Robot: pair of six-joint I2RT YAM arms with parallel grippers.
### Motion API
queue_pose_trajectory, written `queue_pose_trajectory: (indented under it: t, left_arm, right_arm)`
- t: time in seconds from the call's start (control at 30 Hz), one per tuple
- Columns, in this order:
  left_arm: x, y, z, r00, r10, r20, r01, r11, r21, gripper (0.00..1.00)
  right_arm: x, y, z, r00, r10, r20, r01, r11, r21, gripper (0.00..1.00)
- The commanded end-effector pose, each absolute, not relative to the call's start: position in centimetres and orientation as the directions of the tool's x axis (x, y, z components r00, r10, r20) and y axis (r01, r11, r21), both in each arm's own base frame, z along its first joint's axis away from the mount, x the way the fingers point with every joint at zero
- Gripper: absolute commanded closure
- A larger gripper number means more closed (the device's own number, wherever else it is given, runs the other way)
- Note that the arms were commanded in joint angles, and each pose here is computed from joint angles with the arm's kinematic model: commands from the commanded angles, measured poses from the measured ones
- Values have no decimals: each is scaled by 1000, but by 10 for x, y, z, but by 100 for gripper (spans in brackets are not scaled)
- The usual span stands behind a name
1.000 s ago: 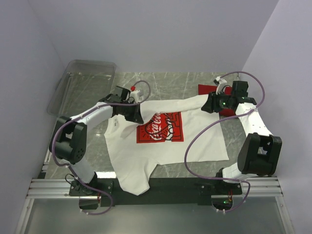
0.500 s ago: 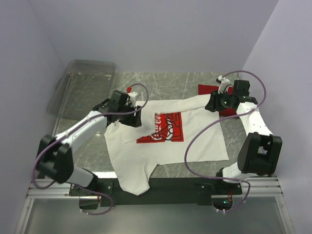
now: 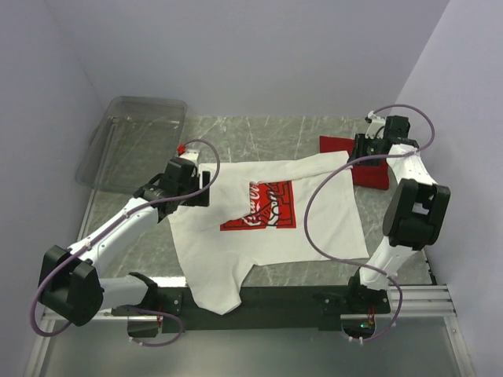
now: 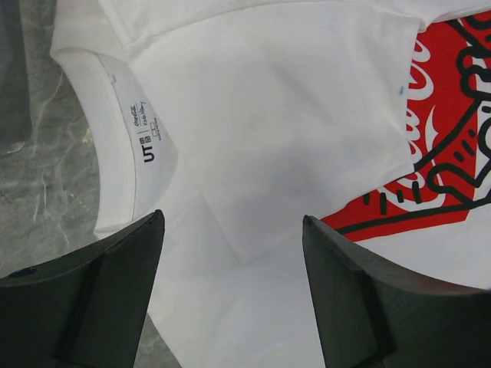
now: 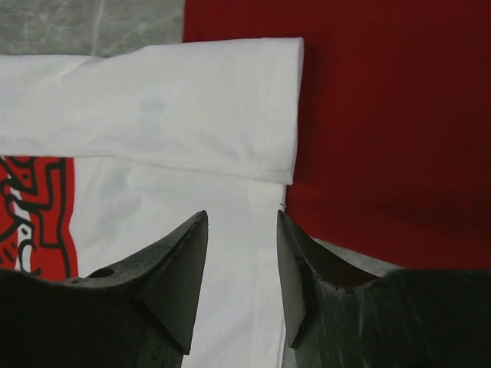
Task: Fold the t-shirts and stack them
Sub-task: Fold the tshirt
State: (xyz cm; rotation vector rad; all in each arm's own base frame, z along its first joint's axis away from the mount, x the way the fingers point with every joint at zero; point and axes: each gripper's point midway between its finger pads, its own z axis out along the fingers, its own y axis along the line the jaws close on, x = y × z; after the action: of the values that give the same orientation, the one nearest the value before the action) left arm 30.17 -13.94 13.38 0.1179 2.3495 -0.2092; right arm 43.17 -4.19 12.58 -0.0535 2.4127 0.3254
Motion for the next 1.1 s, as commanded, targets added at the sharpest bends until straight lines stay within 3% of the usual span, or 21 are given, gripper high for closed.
queue_pose_trajectory:
  t: [0.0, 0.67, 1.0, 1.07]
  left_arm:
    - [305, -132, 140, -674, 3, -739, 115, 988, -101, 23]
    - [305, -132, 137, -685, 9, -728, 115, 989, -96, 24]
    - [305, -132, 136, -686, 9, -728, 114, 989, -95, 25]
    - [304, -131, 135, -689, 10, -725, 113, 989, -93, 25]
  right_arm:
    - [443, -58, 120, -773, 83, -629, -68, 975, 212, 52]
    - [468, -61, 79, -831, 147, -536, -16, 958, 288, 56]
    - [459, -54, 93, -815, 141, -562, -46, 951, 305, 92]
    - [458, -52, 96, -810, 143, -569, -50, 950, 309, 95]
